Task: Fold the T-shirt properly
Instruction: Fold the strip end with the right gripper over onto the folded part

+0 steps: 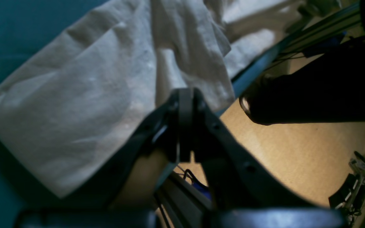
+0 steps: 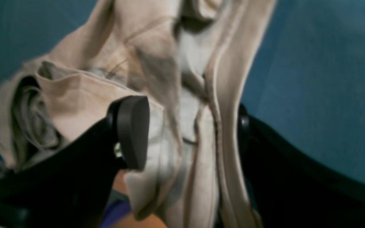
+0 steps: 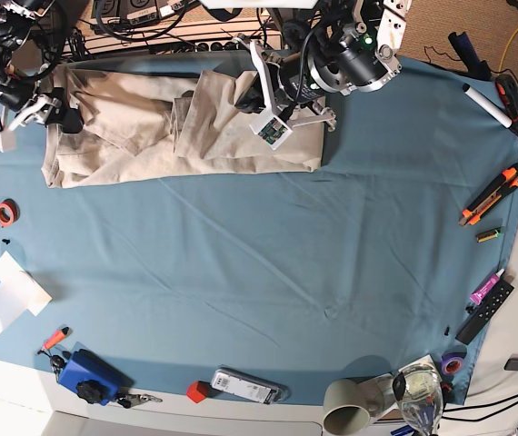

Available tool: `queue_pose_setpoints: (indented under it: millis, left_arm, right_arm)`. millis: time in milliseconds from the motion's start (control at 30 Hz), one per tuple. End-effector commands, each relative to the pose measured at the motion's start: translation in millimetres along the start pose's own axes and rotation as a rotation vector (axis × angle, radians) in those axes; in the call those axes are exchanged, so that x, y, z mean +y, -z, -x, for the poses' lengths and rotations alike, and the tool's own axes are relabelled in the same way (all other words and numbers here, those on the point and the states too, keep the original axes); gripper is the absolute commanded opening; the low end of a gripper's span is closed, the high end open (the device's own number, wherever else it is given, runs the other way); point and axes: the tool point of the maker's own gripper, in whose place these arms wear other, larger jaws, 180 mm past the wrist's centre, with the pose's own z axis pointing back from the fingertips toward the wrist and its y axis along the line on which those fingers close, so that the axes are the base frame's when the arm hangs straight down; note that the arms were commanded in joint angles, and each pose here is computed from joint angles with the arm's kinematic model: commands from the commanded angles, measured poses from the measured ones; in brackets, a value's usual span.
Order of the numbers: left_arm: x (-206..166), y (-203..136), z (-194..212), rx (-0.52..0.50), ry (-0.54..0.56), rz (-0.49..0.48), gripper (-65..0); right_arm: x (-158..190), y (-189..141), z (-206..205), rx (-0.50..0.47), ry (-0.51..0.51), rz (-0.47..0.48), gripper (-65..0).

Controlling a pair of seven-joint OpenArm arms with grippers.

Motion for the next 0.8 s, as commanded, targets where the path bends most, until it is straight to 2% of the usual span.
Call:
queue_pose_setpoints:
  millis: [0,200,267,367,400,433,567,767]
  left_arm:
    - [-6.5,-3.0,-12.3,-0.052,0.005,0.021,-65.0]
    - [-6.5,-3.0,-12.2,-0.051,0.005,0.021,-65.0]
    - [-6.5,-3.0,-12.2,-0.051,0.005,0.021,-65.0]
    - [-6.3,-3.0,-12.0,-0.050,0.006,0.020,-65.0]
    - [-6.3,-3.0,-12.0,-0.050,0.006,0.020,-65.0]
    - [-6.3,-3.0,-12.0,-0.050,0.006,0.020,-65.0]
    - [-6.4,-3.0,-12.0,-0.050,0.005,0.021,-65.0]
    - [-6.3,-2.9,-8.6,-0.032,0.006,0.020,-65.0]
  right_arm:
    - [-4.8,1.3,8.2,0.072,-0.029,0.036,-29.8]
    - [14.5,25.3,29.8,0.194,-0.087,-0.014,-30.3]
    - [13.5,27.4,34.6,0.221,-0.100,-0.003,-38.5]
    - [6.1,25.5,35.0,0.238,-0.111,0.035,-57.9]
    - [5.3,24.8,31.5,0.227,-0.110,0.038,-63.0]
    - [4.4,24.0,26.3,0.211,-0.109,0.041,-65.0]
    - [-5.1,17.4,-9.8,0.121,-0.118,0.091,-65.0]
    - [-32.1,-13.9,-93.8,-0.063,-0.171,0.257,-65.0]
